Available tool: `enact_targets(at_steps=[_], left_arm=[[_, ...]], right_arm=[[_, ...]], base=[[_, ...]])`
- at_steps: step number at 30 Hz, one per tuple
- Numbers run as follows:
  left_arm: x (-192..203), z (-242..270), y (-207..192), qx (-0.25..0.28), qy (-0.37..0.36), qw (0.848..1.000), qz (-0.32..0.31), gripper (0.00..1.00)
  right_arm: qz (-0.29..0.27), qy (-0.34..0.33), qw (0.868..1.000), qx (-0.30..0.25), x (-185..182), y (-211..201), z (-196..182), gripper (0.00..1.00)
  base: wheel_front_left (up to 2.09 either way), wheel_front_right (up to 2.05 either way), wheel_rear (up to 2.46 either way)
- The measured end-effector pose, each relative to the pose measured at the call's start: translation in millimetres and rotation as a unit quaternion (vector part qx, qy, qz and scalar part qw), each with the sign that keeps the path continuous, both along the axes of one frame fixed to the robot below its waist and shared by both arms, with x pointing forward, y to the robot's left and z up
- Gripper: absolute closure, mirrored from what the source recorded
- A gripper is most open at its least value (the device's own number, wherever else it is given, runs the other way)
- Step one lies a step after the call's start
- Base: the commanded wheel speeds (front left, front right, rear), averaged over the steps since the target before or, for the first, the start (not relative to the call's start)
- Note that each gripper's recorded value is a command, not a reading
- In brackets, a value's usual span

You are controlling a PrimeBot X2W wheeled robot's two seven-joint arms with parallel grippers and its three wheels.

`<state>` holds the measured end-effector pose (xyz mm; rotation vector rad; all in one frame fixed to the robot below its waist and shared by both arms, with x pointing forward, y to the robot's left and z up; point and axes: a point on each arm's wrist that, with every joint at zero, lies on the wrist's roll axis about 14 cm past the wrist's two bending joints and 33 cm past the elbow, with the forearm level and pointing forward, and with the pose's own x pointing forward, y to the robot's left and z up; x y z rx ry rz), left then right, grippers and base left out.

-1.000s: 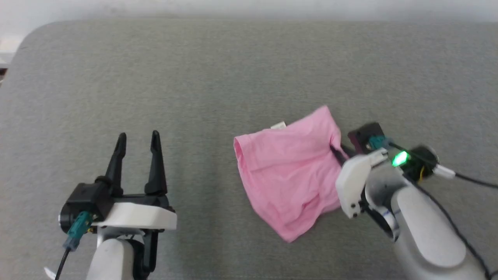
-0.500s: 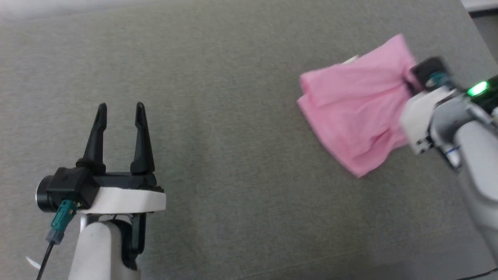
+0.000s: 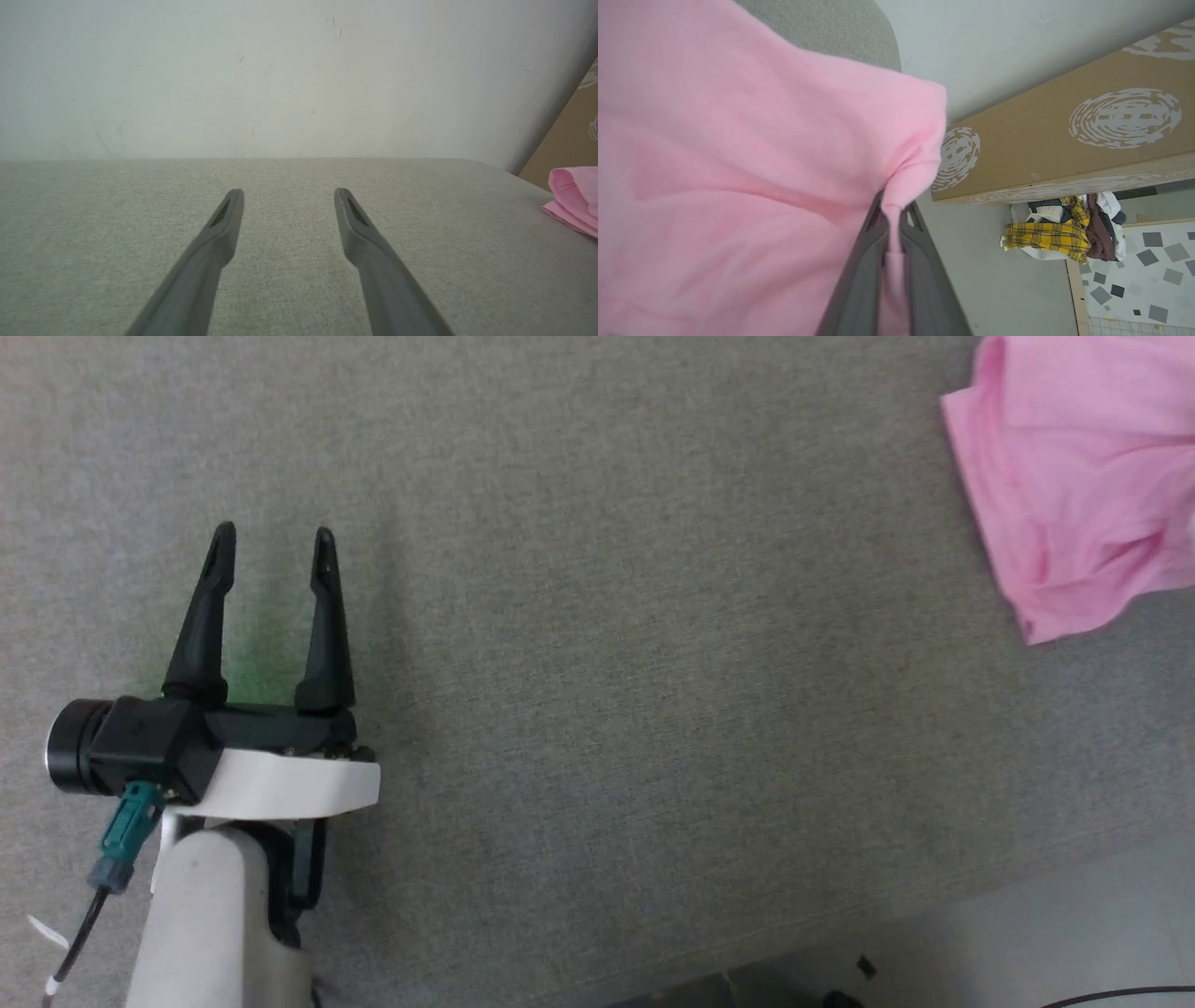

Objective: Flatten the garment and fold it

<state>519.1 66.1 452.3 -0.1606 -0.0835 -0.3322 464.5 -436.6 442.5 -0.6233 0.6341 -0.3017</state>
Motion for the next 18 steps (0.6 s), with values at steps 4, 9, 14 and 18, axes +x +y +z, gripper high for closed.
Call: enact_targets(at_steps=[4,9,14,18], left_arm=[[2.0,-18.6,4.2,0.006,0.017,1.000,-0.001,0.00],[-0.4,-27.0,13.4,0.015,0.029,0.999,0.007,0.00],[-6.8,-19.8,14.3,0.008,0.034,0.999,0.012,0.00],[-14.1,-1.9,12.6,-0.011,0.028,0.999,0.018,0.00]], right_arm=[[-0.022,-0.006,1.000,-0.011,4.1,-17.2,-3.0,1.00],[-0.043,-0.028,0.999,-0.003,8.7,-24.2,-4.3,0.00],[-0.046,-0.082,0.996,0.012,10.8,-20.7,12.2,0.00],[-0.030,-0.148,0.988,0.045,9.1,-3.8,25.7,0.00]], base=[[0.00,0.00,0.00],[0.00,0.00,0.00],[0.00,0.00,0.00],[0.00,0.00,0.00]])
